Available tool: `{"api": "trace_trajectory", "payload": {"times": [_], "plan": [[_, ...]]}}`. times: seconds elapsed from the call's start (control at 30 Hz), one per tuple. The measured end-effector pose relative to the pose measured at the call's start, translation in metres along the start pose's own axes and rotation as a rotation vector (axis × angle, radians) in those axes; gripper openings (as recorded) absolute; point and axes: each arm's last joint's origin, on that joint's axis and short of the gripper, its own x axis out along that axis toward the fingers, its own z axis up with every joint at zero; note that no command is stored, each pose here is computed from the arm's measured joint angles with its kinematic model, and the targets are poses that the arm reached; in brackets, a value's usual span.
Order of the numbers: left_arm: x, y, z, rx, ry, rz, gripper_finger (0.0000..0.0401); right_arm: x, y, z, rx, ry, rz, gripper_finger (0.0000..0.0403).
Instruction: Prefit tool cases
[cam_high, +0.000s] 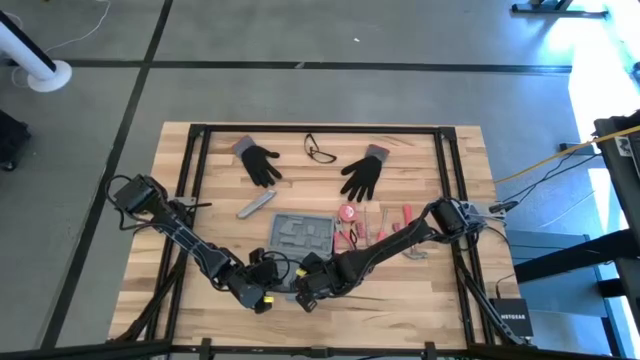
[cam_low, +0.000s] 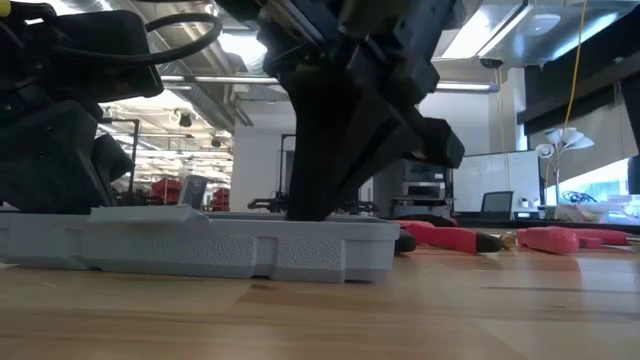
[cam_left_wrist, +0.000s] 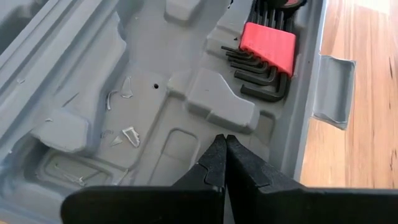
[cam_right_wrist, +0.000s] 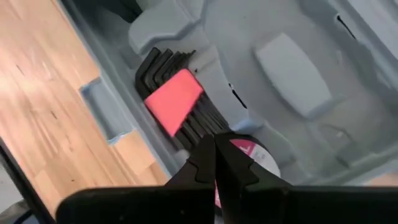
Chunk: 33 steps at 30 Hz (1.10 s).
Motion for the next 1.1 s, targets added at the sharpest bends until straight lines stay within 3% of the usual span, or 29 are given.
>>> {"api": "trace_trajectory", "payload": {"times": [0.43,0.67,0.77,0.97,1.1], "plan": [[0.000,-0.001,0.001,-0.024,-0.019,-0.005,0.0000,0.002,0.002,0.005,0.034,-0.018,0.041,0.0000],[0.000,-0.001,0.001,-0.027,-0.029,-0.003,0.0000,0.003,0.005,0.025,0.085,-0.080,0.140,0.0000],[0.000,-0.001,0.001,-0.027,-0.030,-0.003,0.0000,-0.002,0.001,0.030,0.073,-0.085,0.115,0.0000],[0.000,-0.001,0.002,-0.025,-0.035,0.004,0.0000,-0.021,-0.012,0.024,-0.110,-0.006,-0.024,0.0000],[0.000,-0.001,0.002,-0.025,-0.040,0.011,0.0000,-0.022,-0.010,0.017,-0.332,0.125,0.045,0.0000]]}}
